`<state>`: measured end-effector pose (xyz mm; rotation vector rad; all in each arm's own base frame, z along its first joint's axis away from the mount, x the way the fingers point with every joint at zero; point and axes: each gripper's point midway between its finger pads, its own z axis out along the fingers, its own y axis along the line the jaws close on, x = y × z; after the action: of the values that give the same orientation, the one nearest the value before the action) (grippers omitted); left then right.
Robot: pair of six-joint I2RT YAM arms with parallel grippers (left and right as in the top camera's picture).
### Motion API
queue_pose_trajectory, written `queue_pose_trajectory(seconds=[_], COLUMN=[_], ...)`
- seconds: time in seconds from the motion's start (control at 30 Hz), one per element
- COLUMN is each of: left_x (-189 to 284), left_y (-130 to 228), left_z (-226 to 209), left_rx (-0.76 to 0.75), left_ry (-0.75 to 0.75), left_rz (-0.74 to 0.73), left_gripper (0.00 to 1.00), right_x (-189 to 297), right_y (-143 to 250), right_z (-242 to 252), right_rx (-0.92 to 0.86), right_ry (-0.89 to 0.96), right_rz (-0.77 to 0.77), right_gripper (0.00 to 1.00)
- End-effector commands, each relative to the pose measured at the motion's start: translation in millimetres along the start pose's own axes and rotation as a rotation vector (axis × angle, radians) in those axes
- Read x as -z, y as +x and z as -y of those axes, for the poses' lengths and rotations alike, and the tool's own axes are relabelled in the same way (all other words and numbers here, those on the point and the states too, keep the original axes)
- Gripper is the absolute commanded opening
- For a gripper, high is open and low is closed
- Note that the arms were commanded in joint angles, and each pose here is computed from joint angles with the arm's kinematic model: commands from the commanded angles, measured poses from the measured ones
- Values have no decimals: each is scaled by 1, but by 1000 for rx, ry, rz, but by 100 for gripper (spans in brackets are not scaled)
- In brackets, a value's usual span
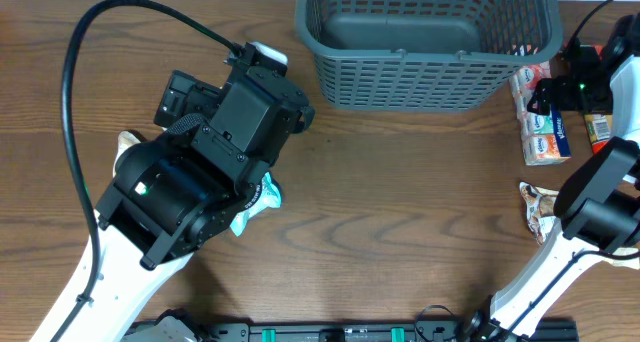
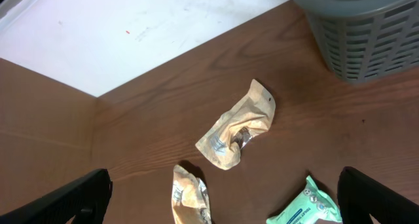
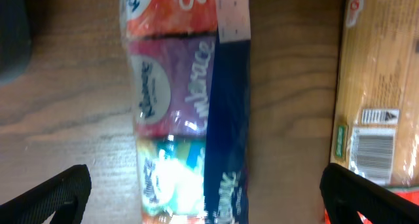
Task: Pack container
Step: 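Lower the right gripper onto the Kleenex tissue multipack and grasp it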
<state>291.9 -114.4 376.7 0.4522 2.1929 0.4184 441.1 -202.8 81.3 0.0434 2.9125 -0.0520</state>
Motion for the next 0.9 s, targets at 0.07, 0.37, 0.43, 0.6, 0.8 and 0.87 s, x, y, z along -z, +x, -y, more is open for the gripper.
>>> queue_pose_trajectory(seconds=[0.07,0.37,0.43,0.6,0.8,0.87], left_x=[2,2,2,2,2,2], left_y=[1,2,2,2,2,2], left_z=[-6,-6,-6,-6,-6,-6], left_rx=[9,7,6,6,6,6], left_ry=[-18,-18,-18,-18,-18,-18], left_rz=[4,1,1,1,1,0], left_gripper=[99,99,99,99,99,99], right_x=[-25,-62,-64,-65,-65,-66], right_y=[0,14,15,17,18,19], right_z=[-9,-20,-19,-16,-16,-16], right_rx=[-19,-35,-38,-48,-66,-68], right_ry=[-32,-66,-65,-43,-43,-44], right_rz=[-29,-115,-120,-128,-131,-135], right_gripper=[99,99,99,99,99,99])
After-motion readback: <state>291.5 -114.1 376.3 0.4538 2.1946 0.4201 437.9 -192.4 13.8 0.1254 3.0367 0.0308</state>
